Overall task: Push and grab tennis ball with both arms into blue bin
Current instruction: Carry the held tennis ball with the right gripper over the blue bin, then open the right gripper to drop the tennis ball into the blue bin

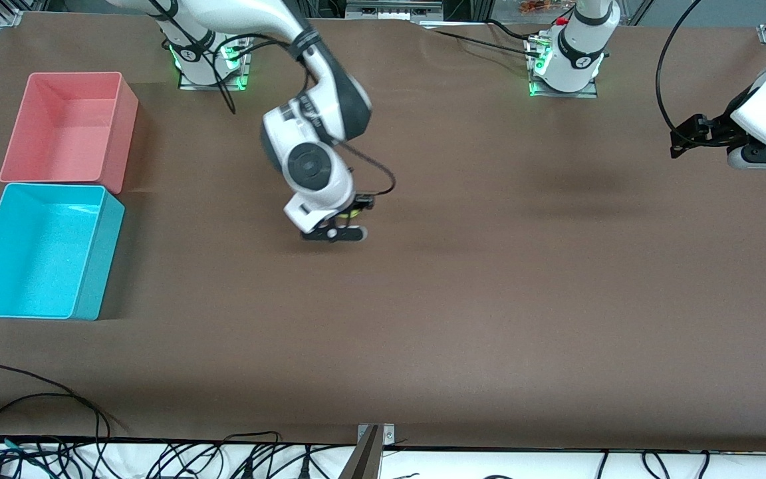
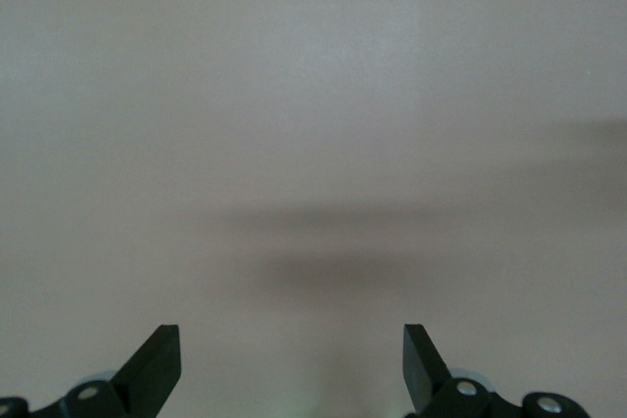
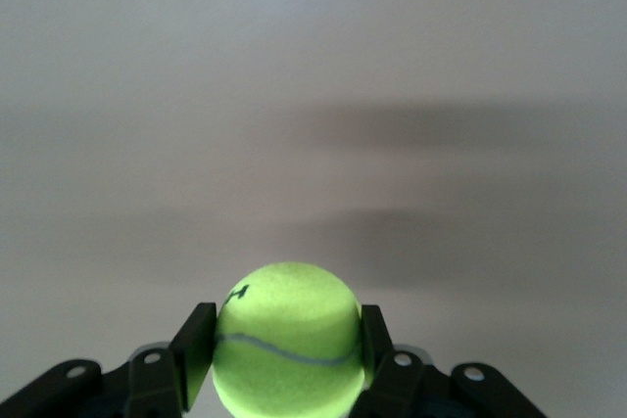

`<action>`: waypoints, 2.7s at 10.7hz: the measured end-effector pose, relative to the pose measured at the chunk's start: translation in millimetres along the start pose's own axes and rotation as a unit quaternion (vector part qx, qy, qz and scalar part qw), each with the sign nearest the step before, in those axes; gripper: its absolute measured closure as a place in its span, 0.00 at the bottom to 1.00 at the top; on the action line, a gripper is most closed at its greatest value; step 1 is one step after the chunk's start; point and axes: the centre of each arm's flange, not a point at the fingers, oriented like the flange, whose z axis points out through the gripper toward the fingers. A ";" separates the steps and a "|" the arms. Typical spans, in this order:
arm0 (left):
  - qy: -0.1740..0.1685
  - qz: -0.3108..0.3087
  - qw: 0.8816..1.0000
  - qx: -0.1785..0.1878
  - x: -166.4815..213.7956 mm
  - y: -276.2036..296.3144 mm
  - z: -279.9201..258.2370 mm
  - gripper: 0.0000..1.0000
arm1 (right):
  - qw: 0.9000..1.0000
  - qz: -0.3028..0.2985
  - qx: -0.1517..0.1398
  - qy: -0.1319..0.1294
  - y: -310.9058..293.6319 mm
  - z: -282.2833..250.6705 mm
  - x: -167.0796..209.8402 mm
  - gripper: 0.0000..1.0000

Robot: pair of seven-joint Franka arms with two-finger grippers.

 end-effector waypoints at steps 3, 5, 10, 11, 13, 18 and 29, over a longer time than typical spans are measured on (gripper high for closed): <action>-0.025 -0.024 0.999 -0.006 1.2 10.9 -15.9 0.00 | 1.000 -0.014 -0.012 -0.017 105.3 -30.3 48.5 0.35; -0.035 -0.034 0.999 -0.013 3.5 15.5 -34.5 0.00 | 1.000 -0.012 -0.020 -0.018 185.7 -51.6 74.2 0.35; -0.037 -0.026 0.998 -0.048 9.8 30.4 -43.5 0.00 | 0.996 -0.070 -0.050 -0.020 385.4 -120.7 83.3 0.35; -0.038 -0.027 0.997 -0.054 9.9 30.2 -43.6 0.00 | 0.994 -0.088 -0.055 -0.017 416.9 -133.7 78.9 0.35; -0.038 -0.027 0.997 -0.054 10.1 30.5 -43.4 0.00 | 0.993 -0.107 -0.053 -0.015 475.7 -145.5 71.2 0.35; -0.044 -0.028 0.998 -0.041 15.8 27.3 -35.6 0.00 | 0.990 -0.134 -0.040 0.000 600.5 -111.2 70.4 0.35; -0.016 -0.030 0.999 -0.019 20.5 22.8 -47.8 0.00 | 0.988 -0.156 -0.014 0.015 656.8 -31.1 88.8 0.00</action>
